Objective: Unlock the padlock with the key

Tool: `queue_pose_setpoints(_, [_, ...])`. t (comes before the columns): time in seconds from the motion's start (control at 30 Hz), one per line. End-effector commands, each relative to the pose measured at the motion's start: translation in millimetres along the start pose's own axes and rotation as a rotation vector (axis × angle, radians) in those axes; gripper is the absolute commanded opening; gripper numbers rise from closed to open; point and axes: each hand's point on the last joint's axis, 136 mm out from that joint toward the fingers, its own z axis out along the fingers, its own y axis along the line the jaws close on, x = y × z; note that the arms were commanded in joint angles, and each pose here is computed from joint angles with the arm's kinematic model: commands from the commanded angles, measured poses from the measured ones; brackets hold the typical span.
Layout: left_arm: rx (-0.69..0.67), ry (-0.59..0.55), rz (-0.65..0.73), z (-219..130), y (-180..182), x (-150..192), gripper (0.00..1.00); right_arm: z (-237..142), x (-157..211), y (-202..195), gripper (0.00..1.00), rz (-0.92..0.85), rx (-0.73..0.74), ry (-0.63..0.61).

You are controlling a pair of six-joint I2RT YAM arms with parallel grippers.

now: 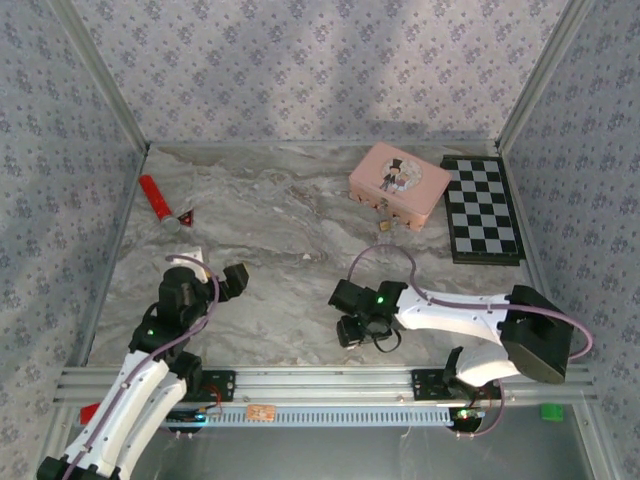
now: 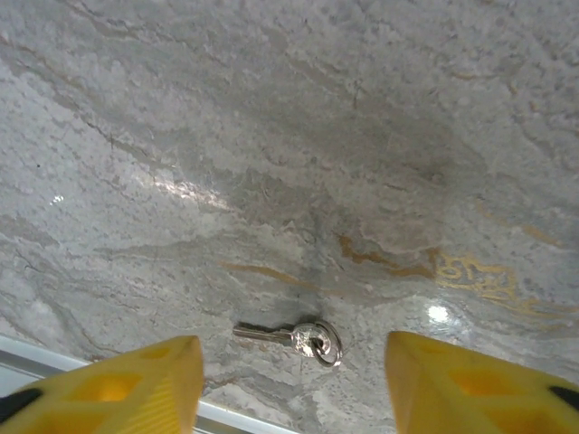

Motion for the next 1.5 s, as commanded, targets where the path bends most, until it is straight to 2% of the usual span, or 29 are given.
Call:
queue_pose_setpoints(0.0, [0.008, -0.036, 0.014, -2.2, -2.5, -7.1, 1.00, 1.2, 2.6, 4.2, 0.50, 0.004, 0.007, 0.021])
queue_pose_setpoints(0.43, [0.006, -0.044, 0.010, -4.2, -1.3, -7.0, 1.00, 10.7, 7.8, -8.4, 0.27, 0.041, 0.076, 0.043])
queue_pose_setpoints(0.67, [0.006, -0.048, 0.009, -5.2, -1.2, -7.4, 1.00, 16.5, 7.5, -6.6, 0.23, 0.031, 0.092, 0.059])
queue_pose_setpoints(0.87, [0.006, -0.050, 0.007, -5.3, -1.0, -7.6, 1.00, 16.3, 9.2, -10.1, 0.26, 0.029, 0.114, 0.062])
queue_pose_setpoints(1.07, [0.005, -0.053, 0.007, -5.4, -0.9, -8.3, 1.00, 22.0, 10.6, -0.3, 0.27, 0.039, 0.058, 0.073])
queue_pose_setpoints(1.23, [0.005, -0.052, 0.006, -5.1, -1.0, -8.1, 1.00, 25.1, 10.5, 6.2, 0.21, 0.032, 0.045, 0.082])
queue_pose_setpoints(1.47, [-0.002, -0.044, -0.005, -3.2, 0.0, -7.0, 1.00, 19.1, 6.0, 8.2, 0.06, 0.017, 0.048, 0.059])
